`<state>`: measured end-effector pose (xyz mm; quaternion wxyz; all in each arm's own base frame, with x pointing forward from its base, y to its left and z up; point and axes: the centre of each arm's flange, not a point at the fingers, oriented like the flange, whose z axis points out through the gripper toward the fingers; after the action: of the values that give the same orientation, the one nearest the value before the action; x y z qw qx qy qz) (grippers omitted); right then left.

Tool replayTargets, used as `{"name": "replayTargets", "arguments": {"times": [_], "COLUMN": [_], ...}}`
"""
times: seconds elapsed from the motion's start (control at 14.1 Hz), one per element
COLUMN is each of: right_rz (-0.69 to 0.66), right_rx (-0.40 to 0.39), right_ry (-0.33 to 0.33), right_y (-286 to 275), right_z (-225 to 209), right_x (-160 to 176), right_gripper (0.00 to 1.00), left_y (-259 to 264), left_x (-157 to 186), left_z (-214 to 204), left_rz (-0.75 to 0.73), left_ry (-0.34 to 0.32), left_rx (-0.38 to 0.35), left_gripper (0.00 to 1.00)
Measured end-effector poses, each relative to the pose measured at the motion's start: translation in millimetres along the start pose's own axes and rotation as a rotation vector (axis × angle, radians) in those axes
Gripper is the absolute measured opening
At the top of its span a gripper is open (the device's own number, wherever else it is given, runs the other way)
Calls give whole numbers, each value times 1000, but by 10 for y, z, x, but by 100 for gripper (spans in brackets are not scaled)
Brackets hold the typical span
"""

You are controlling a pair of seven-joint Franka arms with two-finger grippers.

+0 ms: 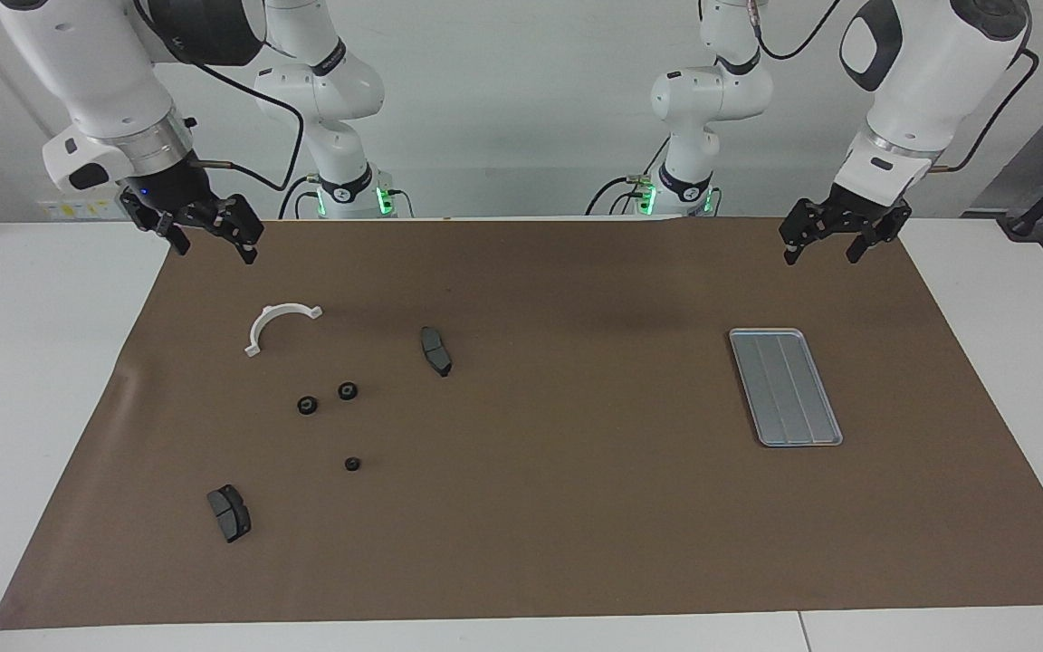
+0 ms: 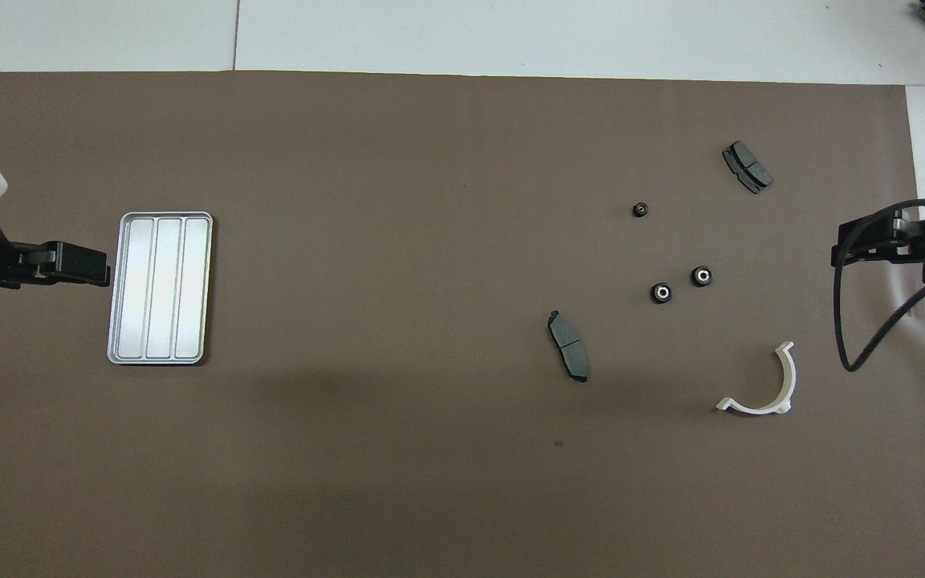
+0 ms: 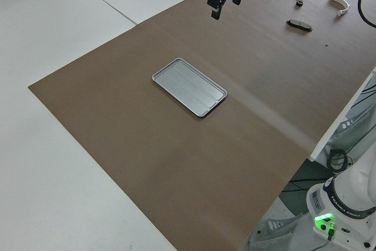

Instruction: Place bearing gear from tray to pile

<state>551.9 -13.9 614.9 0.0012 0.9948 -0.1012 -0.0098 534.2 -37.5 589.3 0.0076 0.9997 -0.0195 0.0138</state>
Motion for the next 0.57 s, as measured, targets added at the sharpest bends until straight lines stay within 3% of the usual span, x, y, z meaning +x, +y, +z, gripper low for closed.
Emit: {"name": "replayTargets", "arguments": {"times": [0.57], "right_rz": [-1], "right_rx": [-2], "right_ry": [-9], "right_y": [21], "right_z": [-127], "right_x": [-51], "right_gripper": [100], "left_y": [0], "left_x": [0], "left_z": [0], "left_rz": [0], "left_ry": [0], "left_rx": [0], "left_gripper": [100]}}
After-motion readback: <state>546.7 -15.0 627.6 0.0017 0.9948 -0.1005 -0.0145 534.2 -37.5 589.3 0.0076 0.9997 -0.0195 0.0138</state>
